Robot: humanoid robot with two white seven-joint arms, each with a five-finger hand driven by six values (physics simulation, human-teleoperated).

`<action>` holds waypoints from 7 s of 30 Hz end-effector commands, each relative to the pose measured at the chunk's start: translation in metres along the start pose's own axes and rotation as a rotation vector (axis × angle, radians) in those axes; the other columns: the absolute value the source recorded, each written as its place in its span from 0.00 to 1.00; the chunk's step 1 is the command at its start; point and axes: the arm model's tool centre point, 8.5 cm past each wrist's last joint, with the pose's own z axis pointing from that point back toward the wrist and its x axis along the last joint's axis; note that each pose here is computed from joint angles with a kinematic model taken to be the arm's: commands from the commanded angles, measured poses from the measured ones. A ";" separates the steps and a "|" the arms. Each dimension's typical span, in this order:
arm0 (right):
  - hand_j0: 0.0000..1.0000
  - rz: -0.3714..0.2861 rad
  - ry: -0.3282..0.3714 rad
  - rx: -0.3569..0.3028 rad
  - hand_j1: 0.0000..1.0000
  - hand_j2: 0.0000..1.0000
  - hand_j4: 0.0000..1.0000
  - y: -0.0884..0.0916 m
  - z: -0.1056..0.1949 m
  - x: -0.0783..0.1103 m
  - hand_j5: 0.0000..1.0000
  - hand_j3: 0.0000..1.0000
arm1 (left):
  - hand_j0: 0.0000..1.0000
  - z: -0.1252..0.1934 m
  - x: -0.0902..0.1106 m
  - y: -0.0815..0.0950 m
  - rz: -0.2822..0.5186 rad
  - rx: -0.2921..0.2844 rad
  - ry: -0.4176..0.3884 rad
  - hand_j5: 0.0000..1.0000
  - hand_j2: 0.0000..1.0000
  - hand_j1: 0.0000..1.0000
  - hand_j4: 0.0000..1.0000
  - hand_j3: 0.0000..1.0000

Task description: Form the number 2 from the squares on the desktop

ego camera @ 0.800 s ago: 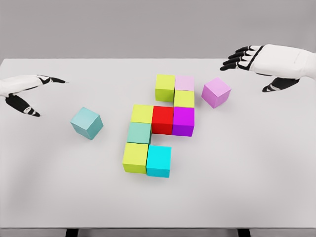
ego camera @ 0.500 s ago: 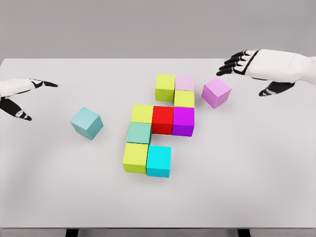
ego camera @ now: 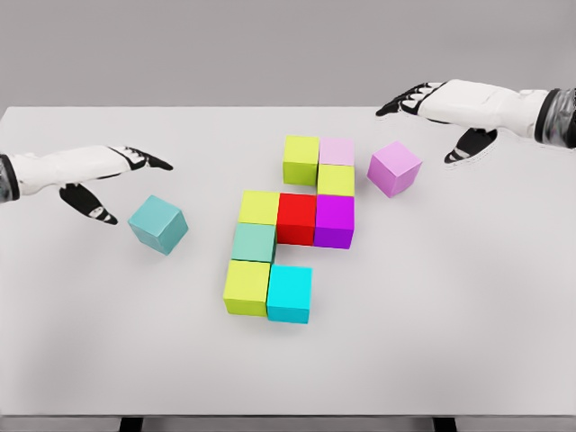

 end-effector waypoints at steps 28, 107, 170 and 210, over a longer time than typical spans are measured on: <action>1.00 0.041 0.072 0.137 1.00 1.00 1.00 0.027 -0.047 -0.023 1.00 1.00 | 1.00 -0.038 -0.013 -0.050 0.103 -0.063 0.021 1.00 1.00 1.00 1.00 1.00; 0.88 -0.072 0.067 0.259 0.88 0.88 0.88 0.066 -0.100 -0.037 0.88 0.88 | 0.44 -0.043 -0.004 -0.019 0.199 0.068 -0.071 0.44 0.44 0.44 0.44 0.44; 0.58 0.162 -0.121 0.210 0.58 0.58 0.58 0.043 -0.014 0.002 0.58 0.58 | 0.85 -0.202 0.034 0.052 0.352 0.119 -0.090 0.85 0.85 0.85 0.85 0.85; 0.56 0.255 -0.521 0.339 0.56 0.56 0.56 0.117 -0.022 0.138 0.56 0.56 | 1.00 -0.109 -0.007 0.100 -0.095 0.002 0.128 1.00 1.00 1.00 1.00 1.00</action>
